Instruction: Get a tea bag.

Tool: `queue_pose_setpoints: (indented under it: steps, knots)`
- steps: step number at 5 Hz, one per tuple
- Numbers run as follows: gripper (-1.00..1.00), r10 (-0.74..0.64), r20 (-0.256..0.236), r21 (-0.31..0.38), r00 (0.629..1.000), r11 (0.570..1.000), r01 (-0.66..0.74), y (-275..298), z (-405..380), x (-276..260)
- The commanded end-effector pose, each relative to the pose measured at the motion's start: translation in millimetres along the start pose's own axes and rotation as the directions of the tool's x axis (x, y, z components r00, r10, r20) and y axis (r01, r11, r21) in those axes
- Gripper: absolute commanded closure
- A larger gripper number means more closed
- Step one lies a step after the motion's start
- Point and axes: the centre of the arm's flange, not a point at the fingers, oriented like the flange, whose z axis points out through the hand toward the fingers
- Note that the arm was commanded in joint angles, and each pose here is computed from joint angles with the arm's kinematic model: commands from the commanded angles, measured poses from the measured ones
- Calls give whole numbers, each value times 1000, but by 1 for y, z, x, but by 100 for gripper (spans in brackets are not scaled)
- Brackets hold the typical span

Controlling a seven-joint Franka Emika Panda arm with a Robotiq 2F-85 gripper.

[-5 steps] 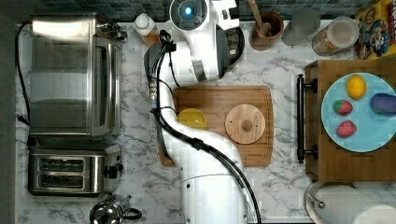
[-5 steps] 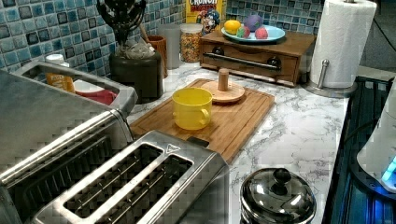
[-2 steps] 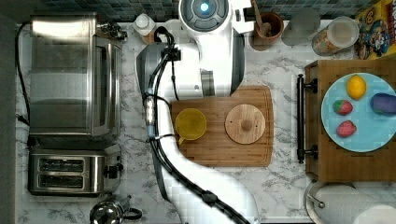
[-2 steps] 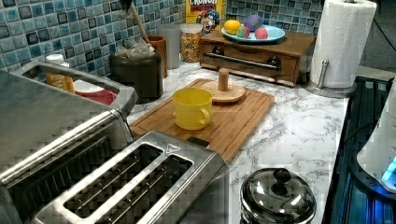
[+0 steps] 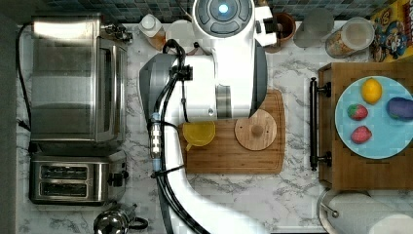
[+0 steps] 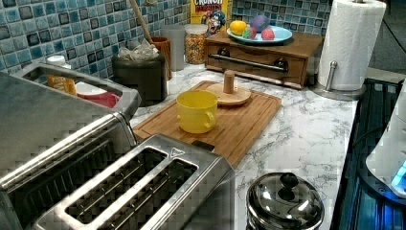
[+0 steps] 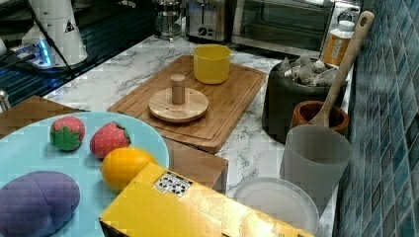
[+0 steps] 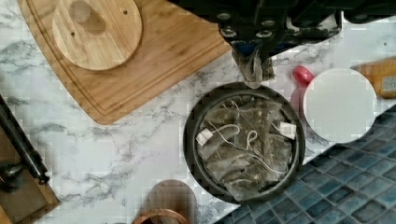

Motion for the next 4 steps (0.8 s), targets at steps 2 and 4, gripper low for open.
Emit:
queue_pose_setpoints:
  steps: [2, 4]
  knots:
    - [100, -132, 72, -20, 989, 991, 134, 26, 38, -69]
    - [100, -132, 72, -20, 989, 991, 134, 26, 38, -69]
